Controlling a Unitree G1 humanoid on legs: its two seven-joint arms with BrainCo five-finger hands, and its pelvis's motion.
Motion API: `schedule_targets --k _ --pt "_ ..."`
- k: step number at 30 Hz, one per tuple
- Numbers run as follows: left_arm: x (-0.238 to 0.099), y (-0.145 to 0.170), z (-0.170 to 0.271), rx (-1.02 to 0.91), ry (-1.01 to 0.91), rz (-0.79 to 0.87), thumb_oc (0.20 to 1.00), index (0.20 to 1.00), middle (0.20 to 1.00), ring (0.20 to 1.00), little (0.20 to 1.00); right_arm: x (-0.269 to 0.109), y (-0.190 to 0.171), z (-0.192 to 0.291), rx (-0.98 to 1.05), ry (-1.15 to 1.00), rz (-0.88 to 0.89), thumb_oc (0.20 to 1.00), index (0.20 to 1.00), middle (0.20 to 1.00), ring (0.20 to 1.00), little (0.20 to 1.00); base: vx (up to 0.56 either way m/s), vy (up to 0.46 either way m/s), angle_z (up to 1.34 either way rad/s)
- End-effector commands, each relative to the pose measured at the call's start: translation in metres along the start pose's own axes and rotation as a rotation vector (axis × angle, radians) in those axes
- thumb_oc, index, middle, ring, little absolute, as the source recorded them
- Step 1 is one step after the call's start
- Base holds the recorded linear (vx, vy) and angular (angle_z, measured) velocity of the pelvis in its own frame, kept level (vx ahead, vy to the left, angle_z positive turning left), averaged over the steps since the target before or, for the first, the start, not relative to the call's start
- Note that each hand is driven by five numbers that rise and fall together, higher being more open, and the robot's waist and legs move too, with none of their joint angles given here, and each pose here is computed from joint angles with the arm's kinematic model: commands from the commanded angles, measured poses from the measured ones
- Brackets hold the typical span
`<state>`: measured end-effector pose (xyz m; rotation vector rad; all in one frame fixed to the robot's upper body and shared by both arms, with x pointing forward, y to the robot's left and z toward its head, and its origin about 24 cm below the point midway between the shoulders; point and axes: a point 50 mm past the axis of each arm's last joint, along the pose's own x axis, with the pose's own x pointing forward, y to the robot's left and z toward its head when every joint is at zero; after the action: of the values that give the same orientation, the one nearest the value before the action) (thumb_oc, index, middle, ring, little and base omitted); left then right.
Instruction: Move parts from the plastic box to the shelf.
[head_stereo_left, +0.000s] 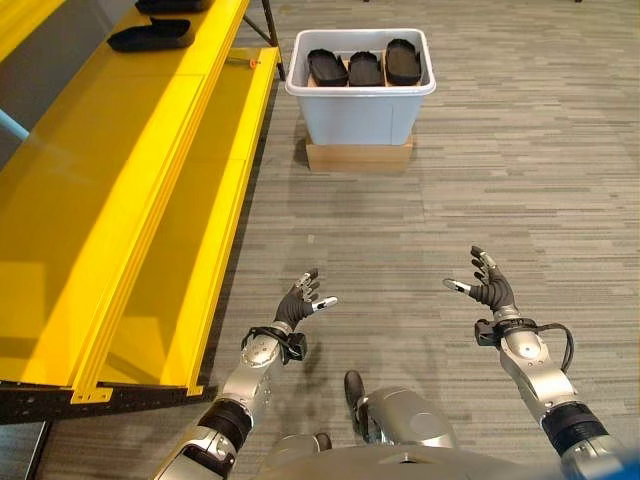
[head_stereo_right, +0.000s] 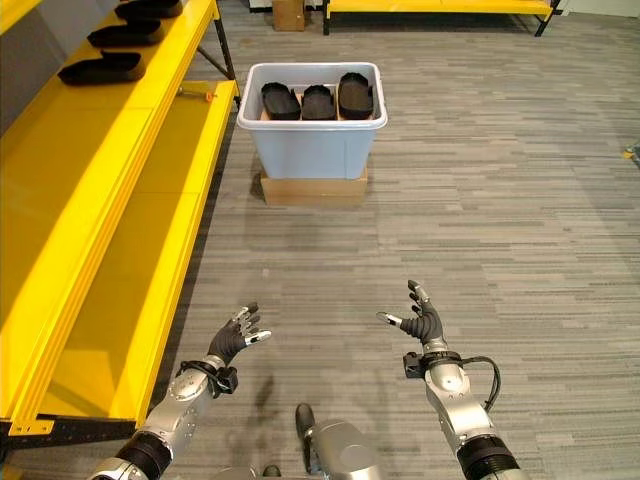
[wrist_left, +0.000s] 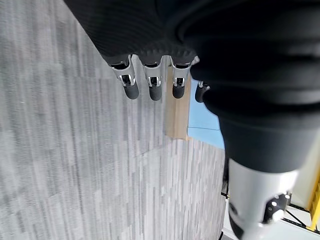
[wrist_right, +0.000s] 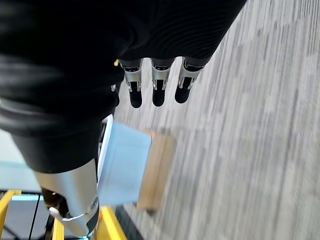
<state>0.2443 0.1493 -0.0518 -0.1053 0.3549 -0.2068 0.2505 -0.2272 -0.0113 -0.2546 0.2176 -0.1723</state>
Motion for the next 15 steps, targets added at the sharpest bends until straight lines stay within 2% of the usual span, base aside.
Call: schedule_targets --k 1,11,15 --pt "0.002 -0.016 0.012 -0.036 -0.096 -0.023 1.0 1.0 1.0 1.0 1.0 -0.002 -0.022 0.0 -0.014 -0.018 -0.19 1.0 1.0 1.0 1.0 1.0 0.22 -0.18 0.07" --pt "0.011 -0.017 0.033 -0.038 -0.183 0.008 1.0 1.0 1.0 1.0 1.0 -0.014 -0.029 -0.009 -0.061 -0.026 -0.146 1.0 1.0 1.0 1.0 1.0 0.14 -0.165 0.02" --pt "0.008 -0.004 0.034 -0.043 -0.188 0.049 1.0 1.0 1.0 1.0 1.0 -0.018 -0.025 -0.011 -0.065 -0.025 -0.095 1.0 1.0 1.0 1.0 1.0 0.16 0.043 -0.18"
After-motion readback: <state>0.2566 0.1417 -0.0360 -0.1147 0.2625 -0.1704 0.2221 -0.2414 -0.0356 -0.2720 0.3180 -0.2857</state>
